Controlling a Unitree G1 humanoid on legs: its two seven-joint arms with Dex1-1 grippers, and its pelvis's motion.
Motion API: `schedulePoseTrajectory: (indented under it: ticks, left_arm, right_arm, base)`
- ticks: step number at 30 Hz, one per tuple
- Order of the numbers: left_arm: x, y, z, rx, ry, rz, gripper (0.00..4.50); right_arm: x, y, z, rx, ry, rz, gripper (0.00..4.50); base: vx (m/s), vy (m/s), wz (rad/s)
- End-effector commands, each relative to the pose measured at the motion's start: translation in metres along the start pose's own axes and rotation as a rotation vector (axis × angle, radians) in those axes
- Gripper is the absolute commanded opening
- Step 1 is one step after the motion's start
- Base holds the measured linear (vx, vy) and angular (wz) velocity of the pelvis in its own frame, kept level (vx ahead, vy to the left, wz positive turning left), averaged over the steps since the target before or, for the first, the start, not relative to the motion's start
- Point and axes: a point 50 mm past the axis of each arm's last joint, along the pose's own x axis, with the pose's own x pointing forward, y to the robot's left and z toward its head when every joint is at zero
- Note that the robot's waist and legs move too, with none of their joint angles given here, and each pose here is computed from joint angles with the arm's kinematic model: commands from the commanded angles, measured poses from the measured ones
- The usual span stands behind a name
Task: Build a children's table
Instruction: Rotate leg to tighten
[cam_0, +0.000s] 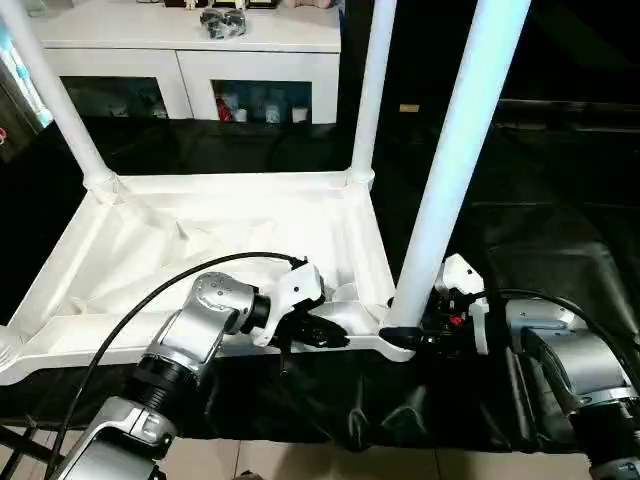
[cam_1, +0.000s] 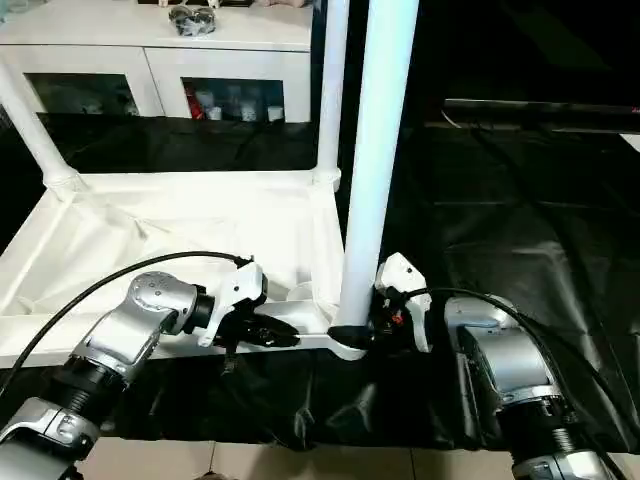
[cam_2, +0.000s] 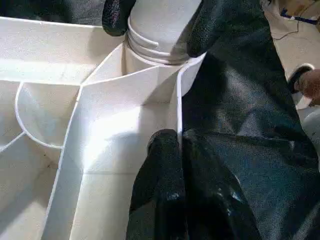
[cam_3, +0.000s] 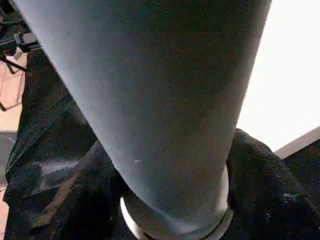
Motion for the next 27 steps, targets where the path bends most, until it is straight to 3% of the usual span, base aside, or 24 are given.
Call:
schedulePoseTrajectory:
  ticks: [1, 9, 17, 21, 25, 26, 27]
  left_arm:
    - [0.011, 0.000, 0.021, 0.070, -0.042, -0.039, 0.00]
    - [0.013, 0.002, 0.021, 0.060, -0.052, 0.007, 0.00]
    - [0.029, 0.010, 0.032, -0.002, -0.116, 0.242, 0.00]
    - [0.046, 0.004, 0.039, -0.027, -0.150, 0.270, 0.00]
    - [0.058, -0.004, 0.045, -0.029, -0.171, 0.240, 0.00]
    - [0.059, -0.005, 0.045, -0.025, -0.169, 0.233, 0.00]
    - [0.059, -0.005, 0.045, -0.025, -0.169, 0.233, 0.00]
  right_arm:
    - [0.020, 0.019, 0.004, -0.039, 0.000, 0.180, 2.59]
    - [0.027, 0.022, 0.003, -0.016, -0.042, 0.148, 2.54]
    - [0.061, -0.001, 0.000, 0.146, -0.128, -0.303, 2.52]
    - [0.082, -0.001, 0.007, 0.215, -0.175, -0.424, 2.52]
    - [0.093, 0.004, 0.017, 0.231, -0.231, -0.422, 2.52]
    - [0.093, 0.005, 0.019, 0.234, -0.243, -0.419, 2.87]
    - [0.093, 0.005, 0.019, 0.234, -0.243, -0.419, 2.87]
  base:
    - [0.000, 0.000, 0.00]
    - [0.000, 0.000, 0.00]
    - [0.000, 0.000, 0.00]
    - [0.000, 0.000, 0.00]
    - [0.000, 0.000, 0.00]
    - [0.000, 0.000, 0.00]
    - [0.000, 0.000, 0.00]
